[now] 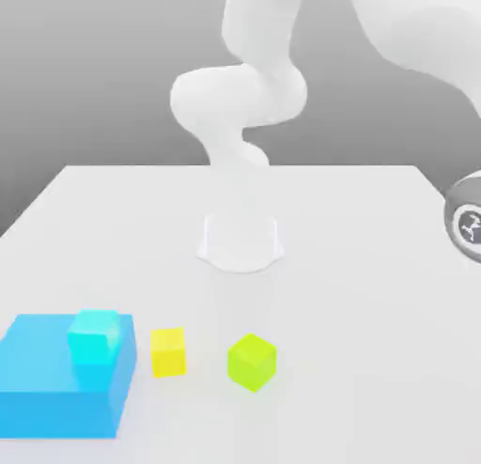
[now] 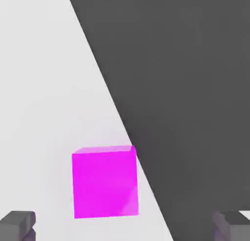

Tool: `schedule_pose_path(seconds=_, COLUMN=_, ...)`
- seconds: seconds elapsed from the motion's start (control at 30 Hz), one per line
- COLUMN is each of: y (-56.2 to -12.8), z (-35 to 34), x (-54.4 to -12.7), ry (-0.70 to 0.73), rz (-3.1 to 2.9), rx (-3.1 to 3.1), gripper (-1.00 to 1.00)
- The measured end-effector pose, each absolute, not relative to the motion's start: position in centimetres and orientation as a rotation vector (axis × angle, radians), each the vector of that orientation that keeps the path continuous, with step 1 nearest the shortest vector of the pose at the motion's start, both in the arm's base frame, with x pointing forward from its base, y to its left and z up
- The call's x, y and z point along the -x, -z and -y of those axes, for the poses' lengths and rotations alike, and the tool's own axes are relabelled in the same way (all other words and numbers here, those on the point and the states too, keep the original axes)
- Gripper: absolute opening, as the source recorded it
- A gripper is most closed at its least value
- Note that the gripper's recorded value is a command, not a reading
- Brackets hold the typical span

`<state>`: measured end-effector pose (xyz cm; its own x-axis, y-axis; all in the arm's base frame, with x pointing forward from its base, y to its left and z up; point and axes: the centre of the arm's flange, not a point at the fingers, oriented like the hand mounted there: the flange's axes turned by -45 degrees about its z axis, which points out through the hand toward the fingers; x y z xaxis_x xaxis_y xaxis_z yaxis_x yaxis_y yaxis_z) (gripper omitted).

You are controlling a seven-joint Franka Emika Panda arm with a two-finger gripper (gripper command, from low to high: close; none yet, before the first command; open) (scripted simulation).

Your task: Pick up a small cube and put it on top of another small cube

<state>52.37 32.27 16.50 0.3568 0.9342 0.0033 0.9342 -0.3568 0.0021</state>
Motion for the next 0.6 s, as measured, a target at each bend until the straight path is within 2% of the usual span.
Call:
schedule_pose_path(seconds=0.03, y=-14.8, z=-32.3, x=-52.3, ry=0.003, rz=1.785, rx=2.585, gripper=0.0)
schedule_pose_path(seconds=0.07, y=-13.4, z=-32.3, x=-52.3, ry=0.002, rz=1.787, rx=2.584, gripper=-1.0)
schedule_pose_path(seconds=0.27, y=-12.7, z=-32.3, x=-52.2, ry=-0.001, rz=1.788, rx=2.582, gripper=-1.0)
schedule_pose_path(seconds=0.43, y=-18.6, z=-31.6, x=-52.4, ry=-0.001, rz=1.767, rx=2.599, gripper=-1.0)
schedule_pose_path(seconds=0.6, y=-23.5, z=-19.4, x=-54.9, ry=-0.001, rz=1.39, rx=2.854, gripper=-1.0)
